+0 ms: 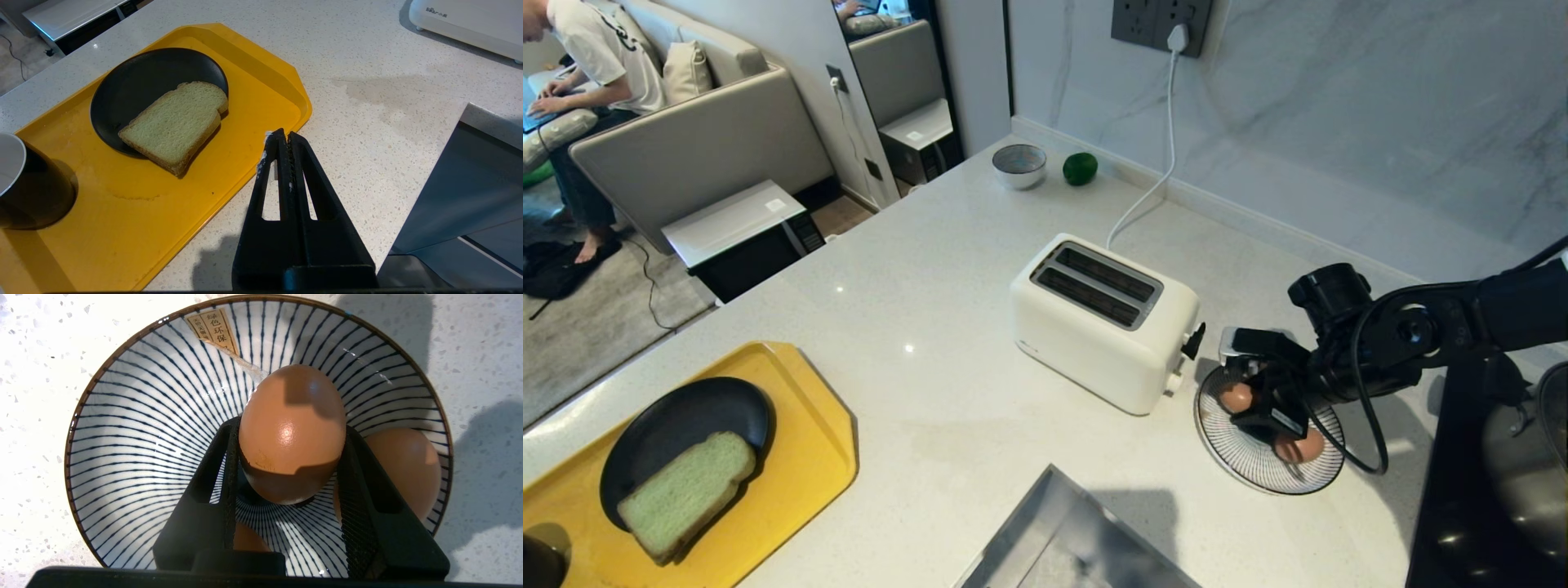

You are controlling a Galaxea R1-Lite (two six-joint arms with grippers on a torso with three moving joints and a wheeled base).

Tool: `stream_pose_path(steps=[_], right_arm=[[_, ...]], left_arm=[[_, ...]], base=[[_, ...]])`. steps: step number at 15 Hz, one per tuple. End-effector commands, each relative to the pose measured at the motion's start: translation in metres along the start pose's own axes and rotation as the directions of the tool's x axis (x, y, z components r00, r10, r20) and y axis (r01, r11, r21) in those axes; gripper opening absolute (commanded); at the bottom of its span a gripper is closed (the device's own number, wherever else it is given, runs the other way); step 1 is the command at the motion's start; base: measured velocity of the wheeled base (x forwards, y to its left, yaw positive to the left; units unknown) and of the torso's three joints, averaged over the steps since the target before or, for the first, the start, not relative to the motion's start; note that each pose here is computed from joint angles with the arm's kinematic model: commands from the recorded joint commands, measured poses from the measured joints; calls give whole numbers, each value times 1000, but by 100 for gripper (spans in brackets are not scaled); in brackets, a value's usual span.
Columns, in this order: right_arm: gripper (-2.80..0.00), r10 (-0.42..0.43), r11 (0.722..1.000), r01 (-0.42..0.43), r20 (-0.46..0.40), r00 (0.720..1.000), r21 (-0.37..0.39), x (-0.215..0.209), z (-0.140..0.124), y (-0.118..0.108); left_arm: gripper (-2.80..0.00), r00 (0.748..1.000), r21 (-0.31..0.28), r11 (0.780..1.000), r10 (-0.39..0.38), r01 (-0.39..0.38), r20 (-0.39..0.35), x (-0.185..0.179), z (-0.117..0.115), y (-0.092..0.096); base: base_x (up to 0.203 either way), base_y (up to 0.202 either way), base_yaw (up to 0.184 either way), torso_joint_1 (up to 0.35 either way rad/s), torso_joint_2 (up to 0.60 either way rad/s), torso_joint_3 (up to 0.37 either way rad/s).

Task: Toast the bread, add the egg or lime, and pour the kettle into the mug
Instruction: Pick up the egg, then put the egg in the bowl

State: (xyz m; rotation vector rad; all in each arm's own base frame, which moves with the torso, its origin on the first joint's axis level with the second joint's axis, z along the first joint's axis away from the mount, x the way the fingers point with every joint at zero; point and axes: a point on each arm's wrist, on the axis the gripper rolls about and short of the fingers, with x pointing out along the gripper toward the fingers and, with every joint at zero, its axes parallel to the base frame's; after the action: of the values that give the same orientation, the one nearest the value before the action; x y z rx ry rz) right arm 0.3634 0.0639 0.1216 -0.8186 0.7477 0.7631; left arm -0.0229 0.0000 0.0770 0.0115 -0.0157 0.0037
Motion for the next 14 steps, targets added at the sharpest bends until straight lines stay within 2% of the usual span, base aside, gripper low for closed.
stream_pose_path(steps=[1,7,10,14], right_arm=[[-280,-12,1000,13,15,1000,-3,-11,0,0],[-280,-34,999,34,30,999,12,-38,-3,10],[-280,-79,995,75,61,995,71,-61,2,12],[-280,-138,986,129,79,987,107,-93,-6,17]], left_arm=[[-280,1000,-1,1000,1,-1,0,0,0,0],[-280,1000,1,1000,1,-1,0,0,0,0],[-280,1000,0,1000,1,-1,0,0,0,0],[-280,1000,1,1000,1,-1,0,0,0,0]], base=[[0,0,0,0,0,0],[0,0,0,0,0,0],[0,0,0,0,0,0],[0,0,0,0,0,0]])
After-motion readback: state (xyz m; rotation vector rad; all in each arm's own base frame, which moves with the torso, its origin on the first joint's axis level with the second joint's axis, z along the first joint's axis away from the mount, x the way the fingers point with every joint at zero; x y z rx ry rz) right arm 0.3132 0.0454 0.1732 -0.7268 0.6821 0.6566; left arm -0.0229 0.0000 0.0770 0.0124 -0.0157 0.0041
